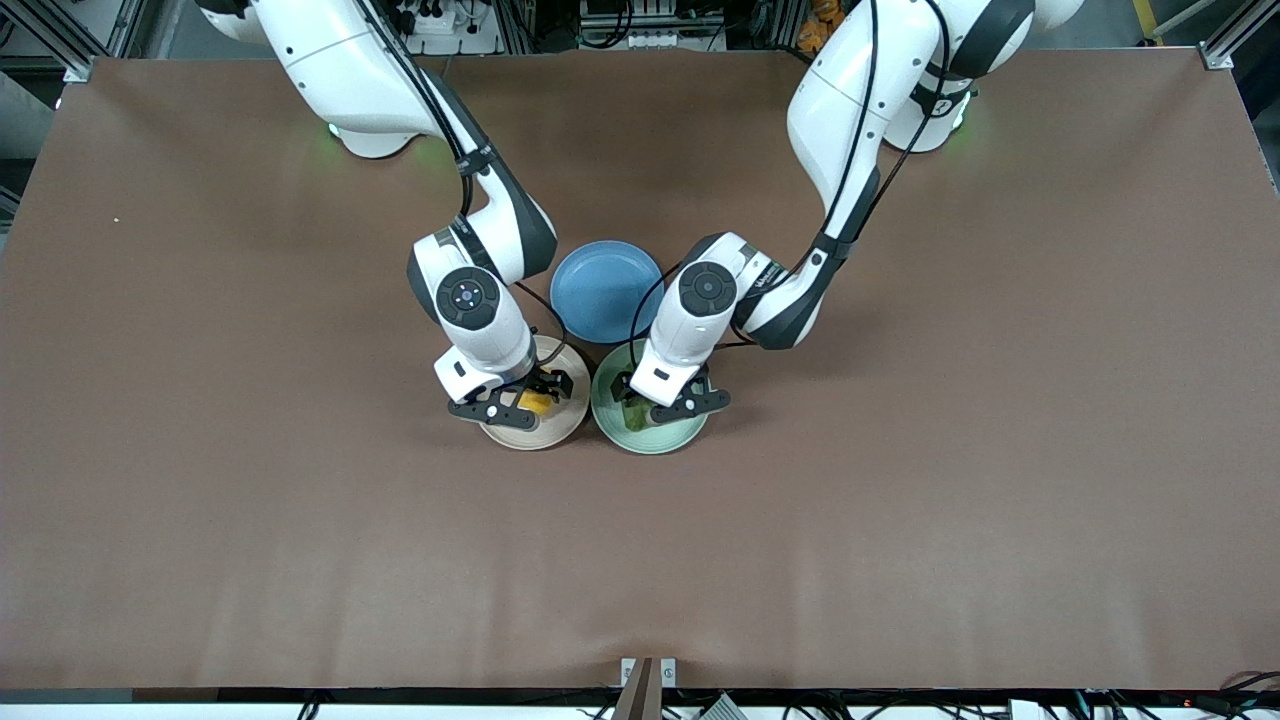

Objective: Pick lemon and lettuce from plates
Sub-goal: 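Lower both grippers and close the right on lemon, left on lettuce, then lift the lemon with the right gripper while the left gripper lifts the lettuce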

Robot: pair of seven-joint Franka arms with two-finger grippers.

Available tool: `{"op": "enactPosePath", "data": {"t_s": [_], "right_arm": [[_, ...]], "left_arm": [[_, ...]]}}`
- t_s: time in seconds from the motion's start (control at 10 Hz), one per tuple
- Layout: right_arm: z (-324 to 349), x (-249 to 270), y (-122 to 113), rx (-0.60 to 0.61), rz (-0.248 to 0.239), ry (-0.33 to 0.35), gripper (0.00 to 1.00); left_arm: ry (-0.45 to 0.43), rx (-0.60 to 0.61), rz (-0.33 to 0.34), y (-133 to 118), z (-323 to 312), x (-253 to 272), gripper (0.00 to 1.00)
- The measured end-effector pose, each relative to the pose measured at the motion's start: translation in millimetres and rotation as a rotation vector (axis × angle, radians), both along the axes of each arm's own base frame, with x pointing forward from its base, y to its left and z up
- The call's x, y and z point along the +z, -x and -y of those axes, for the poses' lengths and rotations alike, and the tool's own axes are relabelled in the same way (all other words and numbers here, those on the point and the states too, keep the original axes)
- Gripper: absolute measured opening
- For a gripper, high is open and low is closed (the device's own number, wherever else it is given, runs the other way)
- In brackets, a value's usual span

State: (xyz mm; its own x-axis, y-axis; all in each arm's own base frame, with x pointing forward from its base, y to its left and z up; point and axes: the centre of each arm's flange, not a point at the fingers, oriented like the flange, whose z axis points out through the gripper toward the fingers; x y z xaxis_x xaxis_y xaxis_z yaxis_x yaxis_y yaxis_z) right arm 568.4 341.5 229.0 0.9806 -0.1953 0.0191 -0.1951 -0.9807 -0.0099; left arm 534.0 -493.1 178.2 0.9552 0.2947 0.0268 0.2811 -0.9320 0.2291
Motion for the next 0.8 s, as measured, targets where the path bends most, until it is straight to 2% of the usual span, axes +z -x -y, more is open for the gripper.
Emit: {"op": "enactPosePath", "data": {"t_s": [0.3, 0.4, 0.6, 0.8], "right_arm": [[-9.0, -21.5, 6.3, 0.008, 0.004, 0.004, 1.0], [-11.4, -29.2, 8.4, 0.008, 0.003, 0.006, 1.0], [-11.6, -35.5, 9.4, 0.01, 0.004, 0.015, 0.96], [-7.8, -35.0, 6.7, 0.004, 0.007, 0.018, 0.68]], "left_arm": [[-0.003, -0.004, 0.002, 7.5, 7.6, -2.8, 1.0], [-0.022, -0.013, 0.035, 5.9, 7.2, -3.1, 0.93], [-0.055, 0.01, 0.067, 9.1, 11.4, -1.9, 0.63], [-0.058, 0.016, 0.074, 9.8, 13.1, -0.9, 0.33]]}}
